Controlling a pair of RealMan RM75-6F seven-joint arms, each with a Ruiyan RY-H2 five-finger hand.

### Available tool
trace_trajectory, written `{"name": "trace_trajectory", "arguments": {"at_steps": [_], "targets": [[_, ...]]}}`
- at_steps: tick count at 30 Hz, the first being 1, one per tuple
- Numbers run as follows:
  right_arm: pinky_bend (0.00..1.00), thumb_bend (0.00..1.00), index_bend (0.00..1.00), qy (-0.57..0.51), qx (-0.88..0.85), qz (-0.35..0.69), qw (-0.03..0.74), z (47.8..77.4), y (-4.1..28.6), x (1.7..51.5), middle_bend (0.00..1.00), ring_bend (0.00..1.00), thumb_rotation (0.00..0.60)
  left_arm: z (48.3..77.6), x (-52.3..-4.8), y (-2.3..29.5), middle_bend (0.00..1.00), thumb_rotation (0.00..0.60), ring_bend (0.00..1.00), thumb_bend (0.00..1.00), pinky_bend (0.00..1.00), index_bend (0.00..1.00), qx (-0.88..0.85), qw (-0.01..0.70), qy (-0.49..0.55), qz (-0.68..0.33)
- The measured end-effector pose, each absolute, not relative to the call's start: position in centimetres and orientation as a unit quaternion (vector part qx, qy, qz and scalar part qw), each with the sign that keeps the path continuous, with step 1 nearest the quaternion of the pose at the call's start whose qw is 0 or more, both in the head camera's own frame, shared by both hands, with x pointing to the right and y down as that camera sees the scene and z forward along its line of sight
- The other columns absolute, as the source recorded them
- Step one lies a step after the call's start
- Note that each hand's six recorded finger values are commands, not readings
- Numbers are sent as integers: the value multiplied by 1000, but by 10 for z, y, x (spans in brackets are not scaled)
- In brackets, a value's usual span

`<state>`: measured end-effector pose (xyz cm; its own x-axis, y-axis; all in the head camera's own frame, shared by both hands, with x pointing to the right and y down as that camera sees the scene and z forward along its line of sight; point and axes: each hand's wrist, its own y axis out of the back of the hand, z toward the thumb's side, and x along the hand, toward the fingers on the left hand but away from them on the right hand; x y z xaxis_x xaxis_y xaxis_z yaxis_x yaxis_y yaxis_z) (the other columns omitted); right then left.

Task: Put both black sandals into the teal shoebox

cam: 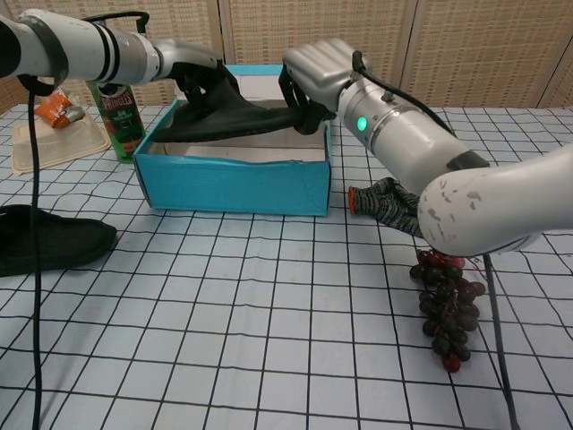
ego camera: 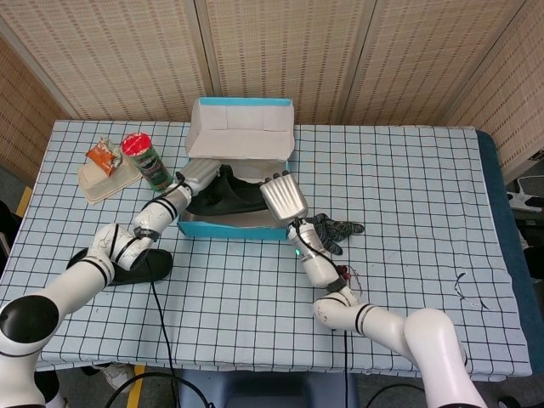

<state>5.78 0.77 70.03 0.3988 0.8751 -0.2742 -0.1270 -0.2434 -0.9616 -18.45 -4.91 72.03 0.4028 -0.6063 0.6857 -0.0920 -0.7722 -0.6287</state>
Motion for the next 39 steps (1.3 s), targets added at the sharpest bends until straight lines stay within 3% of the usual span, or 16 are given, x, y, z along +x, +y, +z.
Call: {"name": "trace_trajectory", "arguments": {"at_steps": [4, 9, 23, 33, 39], "targets": [[557, 459, 984, -299, -619, 484, 542, 701, 2, 59, 689, 551, 600, 720, -189, -49, 151, 600, 118, 468, 353, 95, -796, 252, 218, -505], [561, 471, 987, -310, -608, 499, 534, 701, -4, 63, 694, 553, 600, 718, -195, -52, 3, 600, 0, 465, 194, 0, -797, 244, 229, -503], [563, 472, 987, -308, -606, 522, 515, 709, -18, 68, 695, 554, 600, 693, -207, -62, 0, 600, 0, 459, 143, 0, -804, 238, 248, -485], [563, 471, 988, -337, -617, 518, 488, 704, -26, 68, 695, 554, 600, 701, -222, -52, 0, 600, 0, 460, 108, 0, -791, 248, 217, -516], [563, 471, 987, -335, -612, 521, 492, 701, -30, 66, 695, 554, 600, 702, -224, -52, 0, 600, 0, 374, 72, 0, -789, 241, 218, -521]]}}
